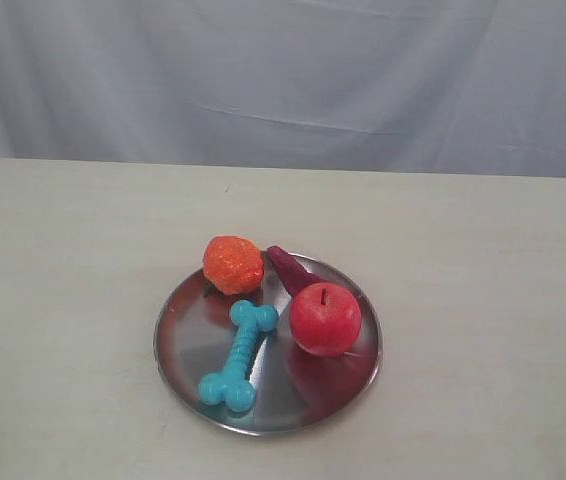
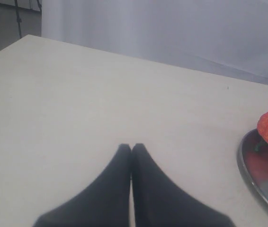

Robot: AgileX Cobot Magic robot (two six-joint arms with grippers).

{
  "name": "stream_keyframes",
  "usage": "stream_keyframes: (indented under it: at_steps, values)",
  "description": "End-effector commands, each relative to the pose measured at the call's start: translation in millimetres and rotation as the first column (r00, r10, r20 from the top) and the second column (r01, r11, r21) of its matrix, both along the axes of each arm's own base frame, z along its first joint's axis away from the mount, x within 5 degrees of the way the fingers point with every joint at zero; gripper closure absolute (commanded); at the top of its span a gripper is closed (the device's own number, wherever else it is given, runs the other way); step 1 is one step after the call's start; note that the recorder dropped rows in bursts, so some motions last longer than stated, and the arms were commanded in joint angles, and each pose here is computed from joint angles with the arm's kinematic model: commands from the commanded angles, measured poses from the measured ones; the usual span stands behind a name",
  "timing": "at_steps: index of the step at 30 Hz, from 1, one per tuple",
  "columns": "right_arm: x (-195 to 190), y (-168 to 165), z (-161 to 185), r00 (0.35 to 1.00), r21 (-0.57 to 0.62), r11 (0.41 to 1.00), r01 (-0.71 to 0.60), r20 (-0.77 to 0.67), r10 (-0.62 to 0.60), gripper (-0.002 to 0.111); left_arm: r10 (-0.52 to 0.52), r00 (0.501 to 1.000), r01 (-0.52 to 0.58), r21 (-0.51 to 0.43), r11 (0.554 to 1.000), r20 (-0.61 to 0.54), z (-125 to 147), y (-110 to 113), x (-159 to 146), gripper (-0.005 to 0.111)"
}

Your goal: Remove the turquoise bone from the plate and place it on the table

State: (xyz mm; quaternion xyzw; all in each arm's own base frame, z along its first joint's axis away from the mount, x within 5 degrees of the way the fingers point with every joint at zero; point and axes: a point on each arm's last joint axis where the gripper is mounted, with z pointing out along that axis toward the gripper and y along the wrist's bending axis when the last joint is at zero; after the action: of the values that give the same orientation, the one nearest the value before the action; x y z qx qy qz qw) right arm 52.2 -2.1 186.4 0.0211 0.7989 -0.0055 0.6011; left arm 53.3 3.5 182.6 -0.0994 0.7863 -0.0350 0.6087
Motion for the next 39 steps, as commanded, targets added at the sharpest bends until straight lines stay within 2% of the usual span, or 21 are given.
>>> stream_keyframes:
  at_steps: [1,4,6,8,12,17,22,30,39]
  values:
    - [-6,0,34,0.998,-0.006,1.0,0.006,0.07,-0.005,0.109,-0.005,1.0,0.005,-0.001,1.0,0.004,0,0,0,0.107]
    - [-17,1,79,0.98,0.021,1.0,-0.005,0.199,0.001,0.109,-0.005,1.0,0.005,-0.001,1.0,0.004,0,0,0,0.107]
    - [-17,2,104,0.974,0.024,1.0,-0.007,0.226,0.002,0.109,-0.005,1.0,0.005,-0.001,1.0,0.004,0,0,0,0.107]
    - [-12,1,125,0.974,0.024,1.0,-0.007,0.227,0.002,0.109,-0.005,1.0,0.005,-0.001,1.0,0.004,0,0,0,0.107]
    - [3,1,142,0.983,0.037,0.999,-0.005,0.185,-0.002,0.109,-0.005,1.0,0.005,-0.001,1.0,0.004,0,0,0,0.107]
    - [40,0,137,1.0,0.117,0.993,0.023,0.006,-0.023,0.109,-0.005,1.0,0.005,-0.001,1.0,0.004,0,0,0,0.107]
    - [66,2,122,0.989,0.135,0.99,0.025,-0.151,-0.004,0.109,-0.005,1.0,0.005,-0.001,1.0,0.004,0,0,0,0.107]
    - [119,30,134,0.899,0.144,0.986,-0.087,-0.415,0.14,0.109,-0.005,1.0,0.005,-0.001,1.0,0.004,0,0,0,0.107]
    - [200,76,136,0.831,0.228,0.97,-0.089,-0.519,0.199,0.109,-0.005,1.0,0.005,-0.001,1.0,0.004,0,0,0,0.107]
